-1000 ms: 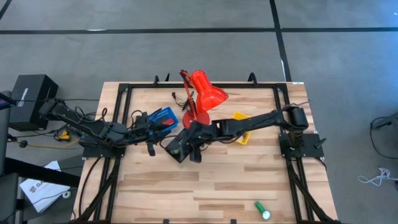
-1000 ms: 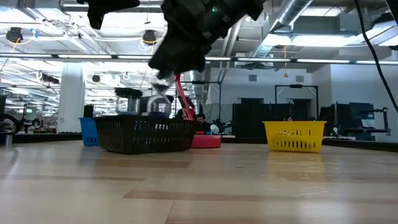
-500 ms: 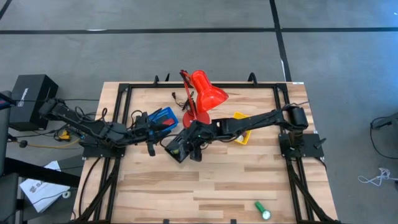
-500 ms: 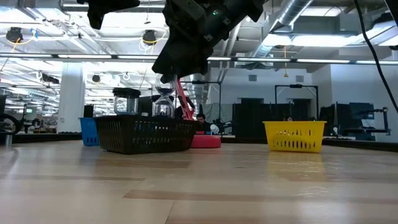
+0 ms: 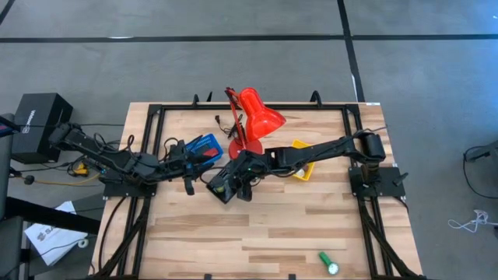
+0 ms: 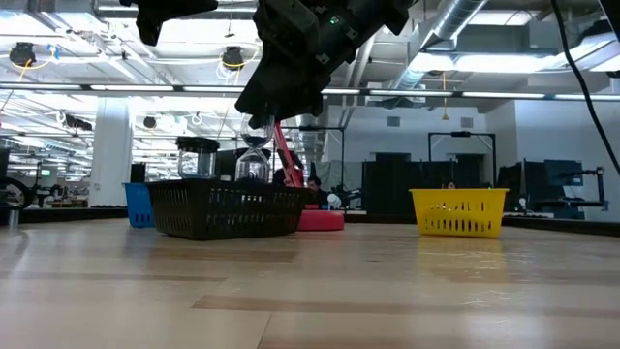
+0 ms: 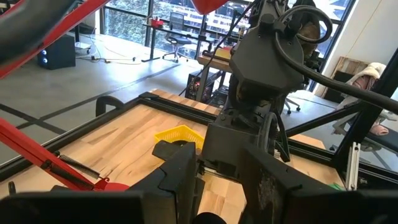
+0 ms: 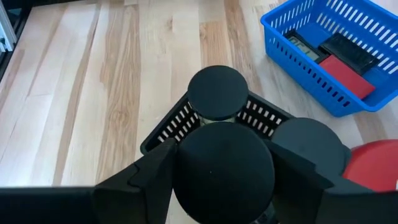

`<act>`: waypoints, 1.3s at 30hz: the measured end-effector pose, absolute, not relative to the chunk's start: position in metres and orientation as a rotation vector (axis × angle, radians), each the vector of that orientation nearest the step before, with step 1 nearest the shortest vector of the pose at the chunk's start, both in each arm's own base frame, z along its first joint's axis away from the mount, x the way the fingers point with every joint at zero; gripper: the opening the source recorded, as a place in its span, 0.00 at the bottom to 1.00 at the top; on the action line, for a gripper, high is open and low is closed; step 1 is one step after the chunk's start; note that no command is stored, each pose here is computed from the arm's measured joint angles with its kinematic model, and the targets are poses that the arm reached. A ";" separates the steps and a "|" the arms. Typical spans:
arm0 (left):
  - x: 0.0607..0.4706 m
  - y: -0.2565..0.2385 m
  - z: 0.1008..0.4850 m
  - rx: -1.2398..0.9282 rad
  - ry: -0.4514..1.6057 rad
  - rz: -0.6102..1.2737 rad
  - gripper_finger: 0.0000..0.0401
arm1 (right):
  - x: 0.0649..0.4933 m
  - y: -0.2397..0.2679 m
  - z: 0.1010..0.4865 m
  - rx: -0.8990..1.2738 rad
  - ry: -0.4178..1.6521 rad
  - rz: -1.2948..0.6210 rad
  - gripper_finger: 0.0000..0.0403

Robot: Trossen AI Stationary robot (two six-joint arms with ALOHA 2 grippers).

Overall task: Pick & Place Office items
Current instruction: Put the blue hourglass into the black bin

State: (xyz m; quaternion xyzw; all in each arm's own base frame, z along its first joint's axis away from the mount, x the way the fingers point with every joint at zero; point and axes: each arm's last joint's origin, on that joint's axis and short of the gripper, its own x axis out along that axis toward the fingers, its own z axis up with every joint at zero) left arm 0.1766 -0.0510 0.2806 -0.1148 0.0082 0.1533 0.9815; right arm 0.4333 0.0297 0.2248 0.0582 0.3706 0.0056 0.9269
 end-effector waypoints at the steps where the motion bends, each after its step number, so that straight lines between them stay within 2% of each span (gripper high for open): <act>1: 0.177 -0.051 0.281 -0.231 0.016 0.308 0.28 | 0.433 0.030 0.225 0.119 0.759 0.012 0.51; 8: 0.177 -0.051 0.281 -0.231 0.016 0.309 0.28 | 0.438 0.026 0.230 0.143 0.693 0.015 0.49; 23: 0.177 -0.051 0.281 -0.233 0.016 0.309 0.28 | 0.436 0.025 0.227 0.161 0.723 0.016 0.50; 33: 0.177 -0.051 0.280 -0.233 0.016 0.309 0.28 | 0.443 0.020 0.206 0.203 0.762 0.017 0.50; 39: 0.177 -0.051 0.281 -0.234 0.015 0.309 0.28 | 0.441 0.018 0.206 0.203 0.783 0.016 0.49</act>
